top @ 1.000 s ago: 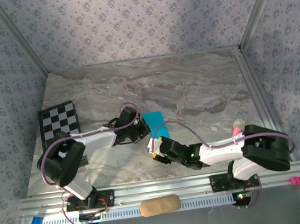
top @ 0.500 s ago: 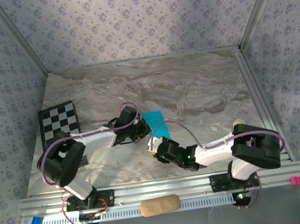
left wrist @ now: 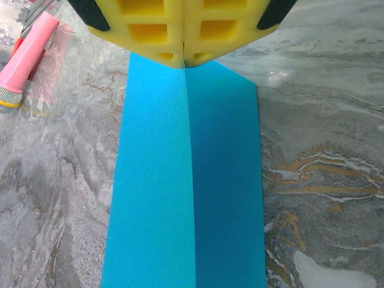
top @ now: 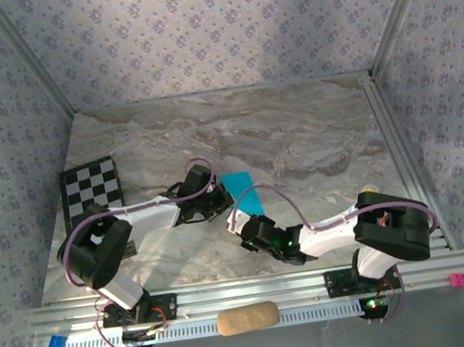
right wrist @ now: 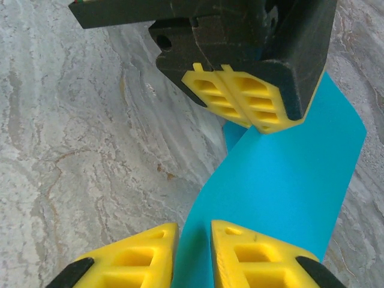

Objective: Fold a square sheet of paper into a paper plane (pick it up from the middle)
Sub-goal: Third fold the triangle at the center of the table.

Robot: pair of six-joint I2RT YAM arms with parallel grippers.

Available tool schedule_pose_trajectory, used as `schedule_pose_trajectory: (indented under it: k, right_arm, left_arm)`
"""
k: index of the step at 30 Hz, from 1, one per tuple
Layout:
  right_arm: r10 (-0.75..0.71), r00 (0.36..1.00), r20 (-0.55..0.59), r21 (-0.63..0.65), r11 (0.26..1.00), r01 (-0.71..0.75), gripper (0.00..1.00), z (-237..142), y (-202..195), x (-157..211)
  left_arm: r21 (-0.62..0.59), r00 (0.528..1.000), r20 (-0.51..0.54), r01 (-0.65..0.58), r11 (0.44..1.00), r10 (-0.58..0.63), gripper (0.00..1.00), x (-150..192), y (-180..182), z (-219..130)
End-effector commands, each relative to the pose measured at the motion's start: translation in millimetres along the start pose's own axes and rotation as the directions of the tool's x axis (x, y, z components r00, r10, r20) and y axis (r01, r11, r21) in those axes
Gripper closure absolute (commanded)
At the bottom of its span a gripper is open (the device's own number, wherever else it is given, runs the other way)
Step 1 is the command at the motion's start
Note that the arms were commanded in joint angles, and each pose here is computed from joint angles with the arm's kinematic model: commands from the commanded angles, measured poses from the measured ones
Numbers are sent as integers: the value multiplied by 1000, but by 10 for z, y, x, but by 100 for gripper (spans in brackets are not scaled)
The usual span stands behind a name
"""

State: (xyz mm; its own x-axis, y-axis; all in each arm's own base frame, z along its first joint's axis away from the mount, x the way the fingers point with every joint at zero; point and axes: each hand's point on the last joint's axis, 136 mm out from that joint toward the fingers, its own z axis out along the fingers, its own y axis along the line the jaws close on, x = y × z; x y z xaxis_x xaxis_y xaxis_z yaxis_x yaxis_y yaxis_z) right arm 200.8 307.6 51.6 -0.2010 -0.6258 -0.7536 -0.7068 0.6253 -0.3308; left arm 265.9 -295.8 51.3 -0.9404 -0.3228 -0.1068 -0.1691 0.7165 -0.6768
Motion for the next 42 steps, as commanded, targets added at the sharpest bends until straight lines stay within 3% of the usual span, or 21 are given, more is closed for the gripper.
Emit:
schedule_pose_trajectory:
  k: [1,12,16,18,21,26,31,42]
  right_arm:
    - [47,999,23,17,999,-48,79,-15,-47,-67]
    - [93,996,11,-5,996,-93,98,-15,-88,-16]
    - [108,994,4,-37,993,-108,100,-18,-79,-18]
    - [128,992,0,-89,988,-128,100,-24,-49,-31]
    - [183,983,-4,-224,958,-179,100,-54,25,-107]
    - [298,951,-83,-401,864,-306,100,-77,94,-167]
    - [390,901,-189,-522,737,-428,100,-63,150,-244]
    - [534,773,-341,-550,554,-625,100,41,38,-274]
  left_arm:
    - [26,1000,29,4,1000,-4,99,-89,-125,-69]
    - [24,999,35,8,1000,-9,96,-113,-118,-73]
    - [20,999,43,-1,1000,0,86,-127,-123,-106]
    - [-1,998,58,-14,1000,14,70,-158,-108,-168]
    - [-54,994,99,-30,998,35,58,-247,-41,-319]
    - [-77,986,151,-58,995,69,50,-411,-47,-558]
    - [-15,984,136,-115,993,116,54,-530,-250,-584]
    - [14,986,-3,-168,986,168,85,-652,-407,-70]
